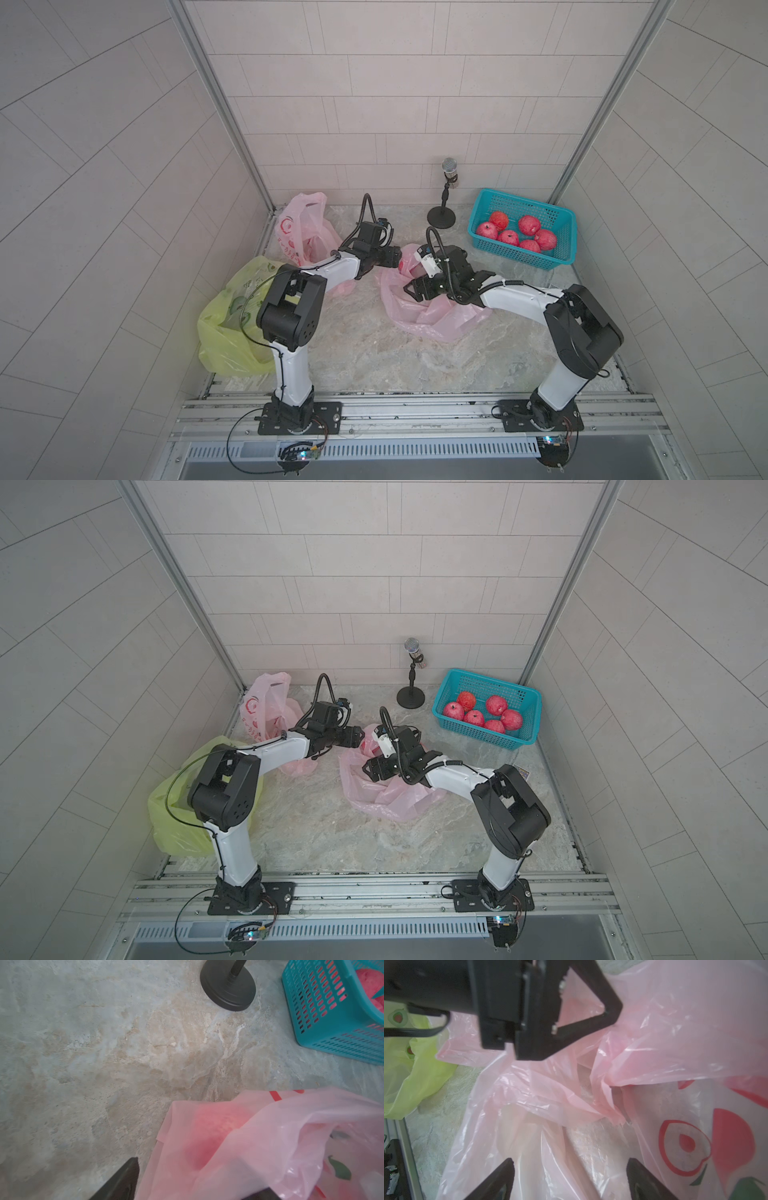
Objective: Untie the knot of a plastic bag & take out the apple
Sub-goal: Adjust the apple in the plastic bag.
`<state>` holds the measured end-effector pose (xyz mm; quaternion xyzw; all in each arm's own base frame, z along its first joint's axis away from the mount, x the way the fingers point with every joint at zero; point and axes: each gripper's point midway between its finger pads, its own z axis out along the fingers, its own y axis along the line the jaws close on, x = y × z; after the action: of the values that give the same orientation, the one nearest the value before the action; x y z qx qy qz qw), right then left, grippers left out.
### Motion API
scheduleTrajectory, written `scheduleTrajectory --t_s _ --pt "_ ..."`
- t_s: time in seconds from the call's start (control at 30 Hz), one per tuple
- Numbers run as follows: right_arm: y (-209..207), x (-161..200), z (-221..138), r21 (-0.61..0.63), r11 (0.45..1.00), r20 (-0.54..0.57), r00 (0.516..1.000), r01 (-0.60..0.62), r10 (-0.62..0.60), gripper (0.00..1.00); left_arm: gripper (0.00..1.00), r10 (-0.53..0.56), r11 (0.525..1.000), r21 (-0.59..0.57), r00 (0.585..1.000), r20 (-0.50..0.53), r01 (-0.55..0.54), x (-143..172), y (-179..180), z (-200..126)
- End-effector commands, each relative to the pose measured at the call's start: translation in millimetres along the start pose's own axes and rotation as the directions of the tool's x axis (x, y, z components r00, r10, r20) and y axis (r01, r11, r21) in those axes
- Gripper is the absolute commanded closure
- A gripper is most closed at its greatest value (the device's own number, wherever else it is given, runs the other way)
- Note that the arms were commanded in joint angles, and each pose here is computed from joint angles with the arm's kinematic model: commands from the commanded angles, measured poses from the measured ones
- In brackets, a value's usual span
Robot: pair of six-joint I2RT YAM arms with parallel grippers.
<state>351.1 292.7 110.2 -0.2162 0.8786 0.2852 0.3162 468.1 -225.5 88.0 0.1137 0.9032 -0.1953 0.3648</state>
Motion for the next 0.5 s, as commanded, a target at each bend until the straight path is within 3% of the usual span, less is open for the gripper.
scheduleTrajectory --t_s 0.0,0.2,0.47 --pt "12.2 2.3 -13.5 -0.035 0.999 -0.010 1.000 0.027 -0.027 0.15 0.24 -0.035 0.999 0.014 0.984 0.172 0.033 -36.5 -2.8 6.3" --pt "19.7 -3.0 -31.6 -0.044 0.998 0.007 0.999 0.042 -0.041 0.15 0.30 -0.072 0.997 0.049 0.991 0.111 0.067 -22.1 -2.4 42.0" --pt "9.9 -15.4 -43.4 -0.022 1.000 0.043 0.999 -0.001 0.002 0.17 0.44 -0.059 0.997 0.036 0.992 -0.114 0.064 32.7 -2.6 71.8"
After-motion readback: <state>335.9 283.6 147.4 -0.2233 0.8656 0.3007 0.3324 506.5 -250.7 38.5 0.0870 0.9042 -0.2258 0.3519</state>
